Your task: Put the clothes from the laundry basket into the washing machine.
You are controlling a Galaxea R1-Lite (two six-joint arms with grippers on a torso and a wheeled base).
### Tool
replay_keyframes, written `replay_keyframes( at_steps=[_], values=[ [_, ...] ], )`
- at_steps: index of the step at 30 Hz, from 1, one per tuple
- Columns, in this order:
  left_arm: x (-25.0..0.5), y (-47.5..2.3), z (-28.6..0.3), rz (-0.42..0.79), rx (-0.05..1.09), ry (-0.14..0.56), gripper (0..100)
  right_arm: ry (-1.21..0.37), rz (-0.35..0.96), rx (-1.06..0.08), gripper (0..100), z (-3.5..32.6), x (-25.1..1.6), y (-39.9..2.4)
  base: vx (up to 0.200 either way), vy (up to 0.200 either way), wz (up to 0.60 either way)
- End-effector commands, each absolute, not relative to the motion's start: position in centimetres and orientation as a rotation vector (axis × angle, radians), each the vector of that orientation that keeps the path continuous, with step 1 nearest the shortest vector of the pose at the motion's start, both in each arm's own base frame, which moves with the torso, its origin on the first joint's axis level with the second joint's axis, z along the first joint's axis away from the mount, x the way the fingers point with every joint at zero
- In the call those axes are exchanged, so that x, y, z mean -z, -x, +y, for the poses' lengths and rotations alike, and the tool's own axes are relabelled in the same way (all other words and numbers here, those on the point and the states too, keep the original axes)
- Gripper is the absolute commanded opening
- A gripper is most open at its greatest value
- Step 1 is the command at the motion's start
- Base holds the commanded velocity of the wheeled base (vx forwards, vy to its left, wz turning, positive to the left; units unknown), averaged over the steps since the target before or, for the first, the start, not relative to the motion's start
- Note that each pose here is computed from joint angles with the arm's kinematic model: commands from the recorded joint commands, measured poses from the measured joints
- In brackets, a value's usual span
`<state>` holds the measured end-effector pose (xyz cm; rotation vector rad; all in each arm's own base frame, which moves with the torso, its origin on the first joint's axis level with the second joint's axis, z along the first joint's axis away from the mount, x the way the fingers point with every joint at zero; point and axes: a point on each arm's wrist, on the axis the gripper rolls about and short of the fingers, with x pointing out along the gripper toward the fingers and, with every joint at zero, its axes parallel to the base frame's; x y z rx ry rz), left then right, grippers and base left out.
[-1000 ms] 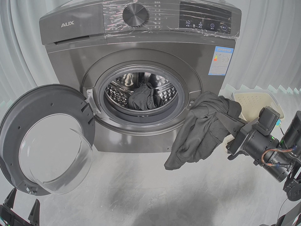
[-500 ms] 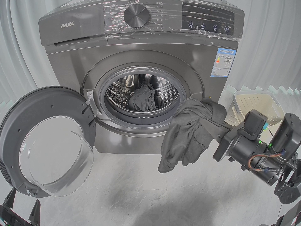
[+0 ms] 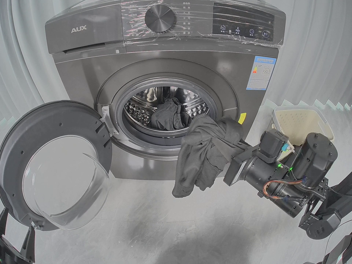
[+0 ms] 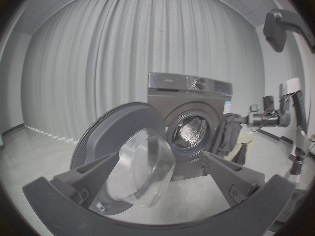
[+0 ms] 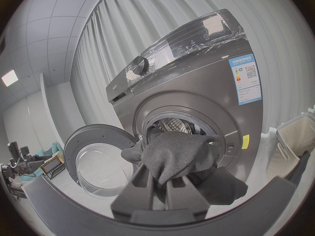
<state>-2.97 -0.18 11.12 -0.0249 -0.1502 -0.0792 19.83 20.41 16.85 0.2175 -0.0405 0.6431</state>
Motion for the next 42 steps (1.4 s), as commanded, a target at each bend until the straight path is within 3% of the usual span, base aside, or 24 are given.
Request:
replay_keyframes(
  at_steps=[1, 6, 11, 20, 30, 35, 42],
  values=[
    [-13.4, 1.2, -0.6, -0.037, 0.285, 0.047, 100, -0.242, -0.052, -0.662, 0, 23.3, -16.5, -21.1, 0.0, 0.0, 0.0],
    [-14.7, -1.4, -1.0, 0.071, 0.469, 0.072, 100, -0.274, -0.084, -0.659, 0, 24.3, -16.8, -22.2, 0.0, 0.0, 0.0],
    [-15.9, -5.2, -1.2, 0.126, 0.537, 0.074, 100, -0.29, -0.105, -0.669, 0, 25.1, -17.3, -22.6, 0.0, 0.0, 0.0],
    [-15.1, -10.9, -4.4, 0.273, 0.788, 0.064, 100, -0.323, -0.132, -0.719, 0, 25.6, -18.2, -22.4, 0.0, 0.0, 0.0],
    [-13.6, -16.3, -6.7, 0.337, 0.82, 0.052, 100, -0.334, -0.132, -0.712, 0, 25.4, -18.2, -22.4, 0.0, 0.0, 0.0],
    [-12.9, -17.5, -7.7, 0.321, 0.855, 0.035, 100, -0.339, -0.14, -0.71, 0, 25.5, -18.4, -22.4, 0.0, 0.0, 0.0],
    [-11.7, -18.9, -9.1, 0.39, 0.893, 0.047, 100, -0.343, -0.146, -0.704, 0, 25.4, -18.4, -22.5, 0.0, 0.0, 0.0]
  ],
)
